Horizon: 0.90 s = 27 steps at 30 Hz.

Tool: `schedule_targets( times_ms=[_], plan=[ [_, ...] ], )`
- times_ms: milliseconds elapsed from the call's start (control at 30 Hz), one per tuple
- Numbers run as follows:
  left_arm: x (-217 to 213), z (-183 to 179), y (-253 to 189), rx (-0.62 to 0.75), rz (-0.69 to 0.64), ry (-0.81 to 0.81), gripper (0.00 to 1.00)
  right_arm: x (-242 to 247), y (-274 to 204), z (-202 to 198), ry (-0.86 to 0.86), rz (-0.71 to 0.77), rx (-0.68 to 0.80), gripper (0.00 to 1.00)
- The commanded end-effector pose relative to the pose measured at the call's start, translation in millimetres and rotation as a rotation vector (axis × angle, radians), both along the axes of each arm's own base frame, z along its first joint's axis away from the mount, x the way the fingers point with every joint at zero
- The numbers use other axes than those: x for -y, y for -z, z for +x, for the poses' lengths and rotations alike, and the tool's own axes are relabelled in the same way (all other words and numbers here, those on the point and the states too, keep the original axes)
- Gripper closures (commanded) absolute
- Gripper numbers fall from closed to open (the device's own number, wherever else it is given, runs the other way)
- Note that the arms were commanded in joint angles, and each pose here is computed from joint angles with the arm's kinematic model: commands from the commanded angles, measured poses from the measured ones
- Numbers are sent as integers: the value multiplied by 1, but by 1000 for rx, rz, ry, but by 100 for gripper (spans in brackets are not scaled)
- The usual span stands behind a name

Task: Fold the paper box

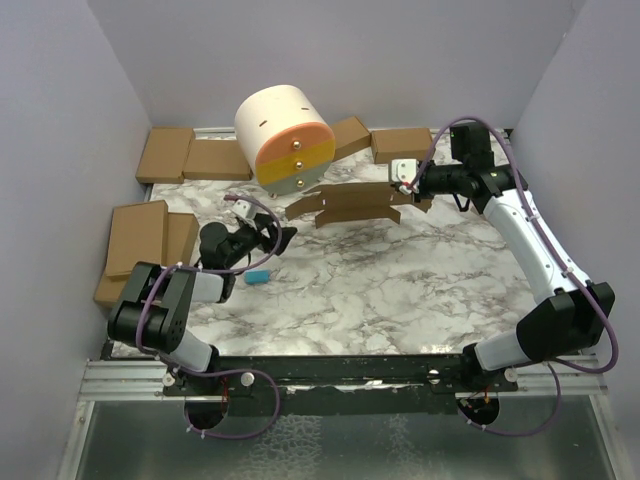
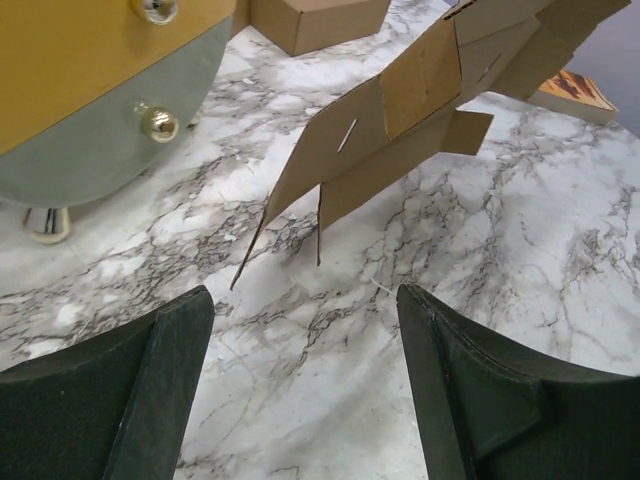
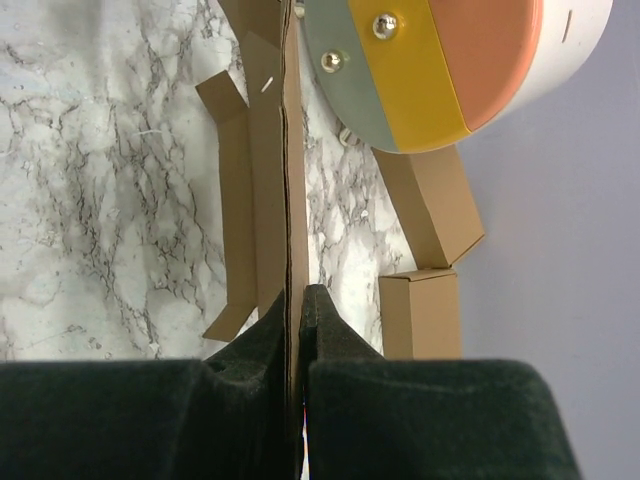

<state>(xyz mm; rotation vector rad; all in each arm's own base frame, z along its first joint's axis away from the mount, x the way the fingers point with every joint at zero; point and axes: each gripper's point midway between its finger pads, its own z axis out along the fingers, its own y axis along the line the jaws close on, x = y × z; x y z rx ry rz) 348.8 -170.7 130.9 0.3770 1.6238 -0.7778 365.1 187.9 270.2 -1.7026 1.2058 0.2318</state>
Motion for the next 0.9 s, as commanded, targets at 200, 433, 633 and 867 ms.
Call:
schedule_targets(
  times_ms=[200, 433, 633, 867],
  plan=[
    [24, 35, -15, 99, 17, 141, 46, -6, -12, -11, -53, 32, 6, 99],
    [36, 39, -6, 86, 38, 230, 100, -5, -11, -11, -52, 26, 1, 99],
    [36, 30, -11, 177, 137, 226, 100, -6, -9, -13, -60, 26, -17, 99],
    [34, 21, -2, 277, 318, 144, 100, -1, 29, -37, -115, -28, -69, 99]
  ],
)
